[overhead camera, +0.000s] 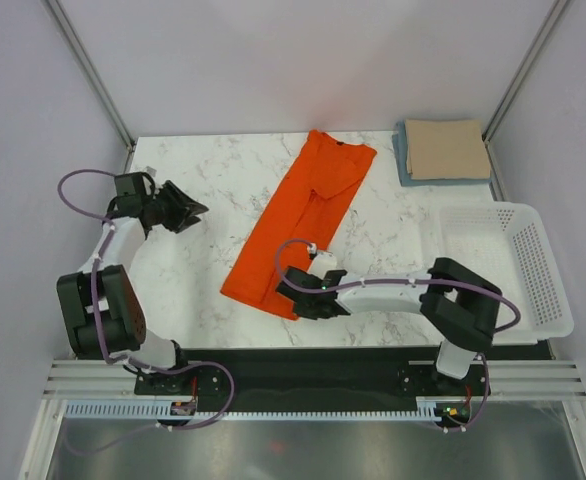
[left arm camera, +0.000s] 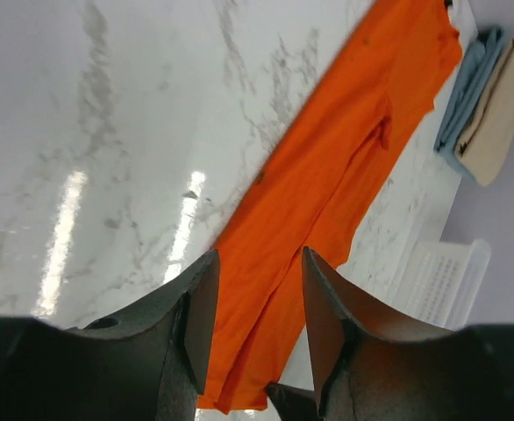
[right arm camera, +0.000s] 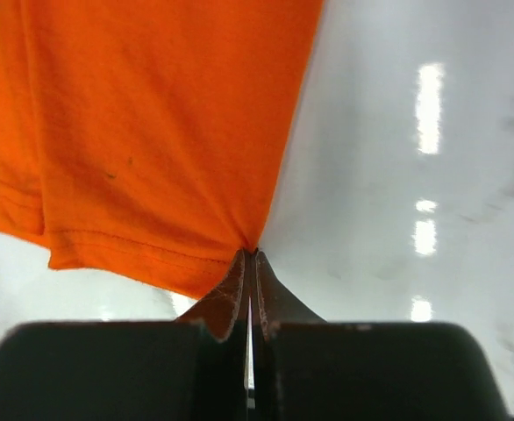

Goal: Fold and stack the t-shirts
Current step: Fold the tshirt

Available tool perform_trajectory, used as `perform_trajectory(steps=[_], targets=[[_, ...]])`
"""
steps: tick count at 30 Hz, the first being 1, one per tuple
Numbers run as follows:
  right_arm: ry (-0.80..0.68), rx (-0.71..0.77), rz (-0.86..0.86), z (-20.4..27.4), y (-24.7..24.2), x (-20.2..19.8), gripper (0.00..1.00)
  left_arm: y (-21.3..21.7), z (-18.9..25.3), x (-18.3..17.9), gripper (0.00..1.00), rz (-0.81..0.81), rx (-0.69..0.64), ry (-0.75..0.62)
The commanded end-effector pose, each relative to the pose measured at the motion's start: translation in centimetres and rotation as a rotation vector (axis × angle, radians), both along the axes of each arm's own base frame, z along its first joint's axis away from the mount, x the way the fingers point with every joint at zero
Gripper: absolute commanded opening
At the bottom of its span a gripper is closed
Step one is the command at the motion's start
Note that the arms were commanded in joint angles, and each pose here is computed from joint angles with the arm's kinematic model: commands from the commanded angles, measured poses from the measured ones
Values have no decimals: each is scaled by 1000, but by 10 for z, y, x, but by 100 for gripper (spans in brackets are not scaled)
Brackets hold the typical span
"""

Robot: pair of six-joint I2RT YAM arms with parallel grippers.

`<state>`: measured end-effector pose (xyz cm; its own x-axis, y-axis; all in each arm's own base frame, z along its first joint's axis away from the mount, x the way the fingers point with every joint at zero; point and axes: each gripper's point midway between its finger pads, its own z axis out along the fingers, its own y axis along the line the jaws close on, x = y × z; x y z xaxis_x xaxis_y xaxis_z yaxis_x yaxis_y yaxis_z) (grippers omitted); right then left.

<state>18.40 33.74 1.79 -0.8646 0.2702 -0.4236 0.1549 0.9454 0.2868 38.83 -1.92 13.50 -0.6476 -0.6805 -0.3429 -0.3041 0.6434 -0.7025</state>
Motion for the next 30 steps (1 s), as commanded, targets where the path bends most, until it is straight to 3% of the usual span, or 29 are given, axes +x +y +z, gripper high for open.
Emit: perform_trajectory(steps=[1,14,18,21,30], targets=[[21,-116,64,-5,-54,-26,0,-52,11,-24,50,-157,-33,-47],[10,-71,178,12,-131,-61,7,-163,-33,-160,50,-514,-49,44],[1,-20,207,21,-133,-67,31,-175,-62,-199,50,-601,-43,132],[-28,62,186,36,-130,-67,42,-181,-70,-219,50,-656,-38,149],[-2,161,183,35,-117,-67,48,-191,-89,-243,50,-734,-22,238]])
